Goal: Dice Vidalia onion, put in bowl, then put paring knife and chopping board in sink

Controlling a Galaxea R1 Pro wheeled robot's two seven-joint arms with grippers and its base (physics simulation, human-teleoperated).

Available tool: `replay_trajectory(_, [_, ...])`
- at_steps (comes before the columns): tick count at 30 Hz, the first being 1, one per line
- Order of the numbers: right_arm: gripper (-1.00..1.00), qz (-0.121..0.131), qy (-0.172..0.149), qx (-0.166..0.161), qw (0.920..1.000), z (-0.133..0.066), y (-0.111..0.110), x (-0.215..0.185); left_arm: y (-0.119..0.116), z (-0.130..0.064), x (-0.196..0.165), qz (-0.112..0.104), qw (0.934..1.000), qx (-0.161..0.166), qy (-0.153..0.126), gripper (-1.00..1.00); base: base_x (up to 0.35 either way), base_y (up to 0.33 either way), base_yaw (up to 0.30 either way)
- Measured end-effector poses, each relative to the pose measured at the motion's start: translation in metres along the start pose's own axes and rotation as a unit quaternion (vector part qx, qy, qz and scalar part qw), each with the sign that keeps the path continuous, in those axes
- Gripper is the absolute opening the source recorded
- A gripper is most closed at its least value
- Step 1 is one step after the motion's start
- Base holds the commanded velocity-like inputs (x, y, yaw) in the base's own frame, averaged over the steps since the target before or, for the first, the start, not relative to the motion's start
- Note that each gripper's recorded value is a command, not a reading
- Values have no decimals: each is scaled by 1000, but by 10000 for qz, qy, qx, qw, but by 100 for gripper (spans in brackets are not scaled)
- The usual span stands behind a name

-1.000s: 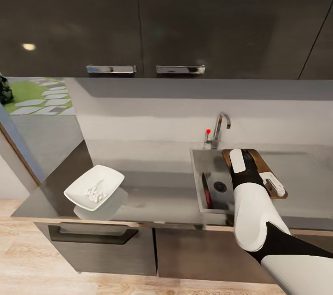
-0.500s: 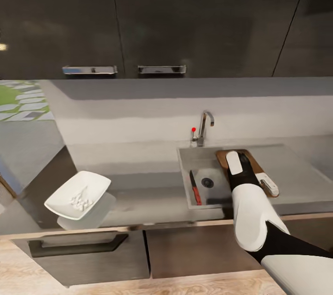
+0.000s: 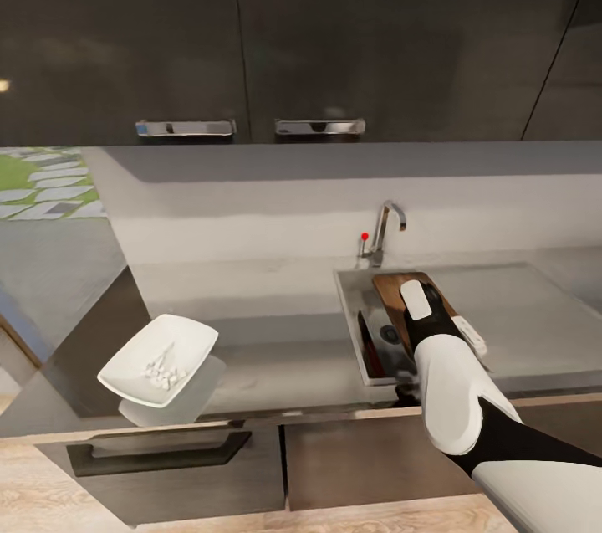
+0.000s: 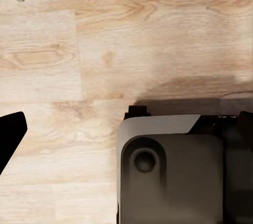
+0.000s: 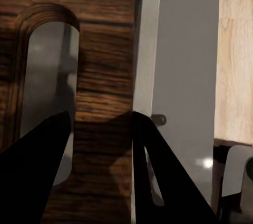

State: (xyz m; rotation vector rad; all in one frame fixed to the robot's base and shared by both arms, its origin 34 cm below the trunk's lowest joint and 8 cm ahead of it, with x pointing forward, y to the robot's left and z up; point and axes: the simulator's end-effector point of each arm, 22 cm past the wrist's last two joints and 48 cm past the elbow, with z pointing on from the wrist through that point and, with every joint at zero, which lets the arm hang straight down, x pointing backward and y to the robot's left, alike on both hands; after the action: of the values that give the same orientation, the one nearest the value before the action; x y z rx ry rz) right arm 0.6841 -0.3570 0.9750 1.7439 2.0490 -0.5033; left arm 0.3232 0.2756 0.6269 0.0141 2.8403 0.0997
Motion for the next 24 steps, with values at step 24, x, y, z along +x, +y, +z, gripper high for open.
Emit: replay_trajectory(24, [-100,-10,27,7,10000,2,1,3,1,0,2,2,10000,-7,23,100,103,57,0])
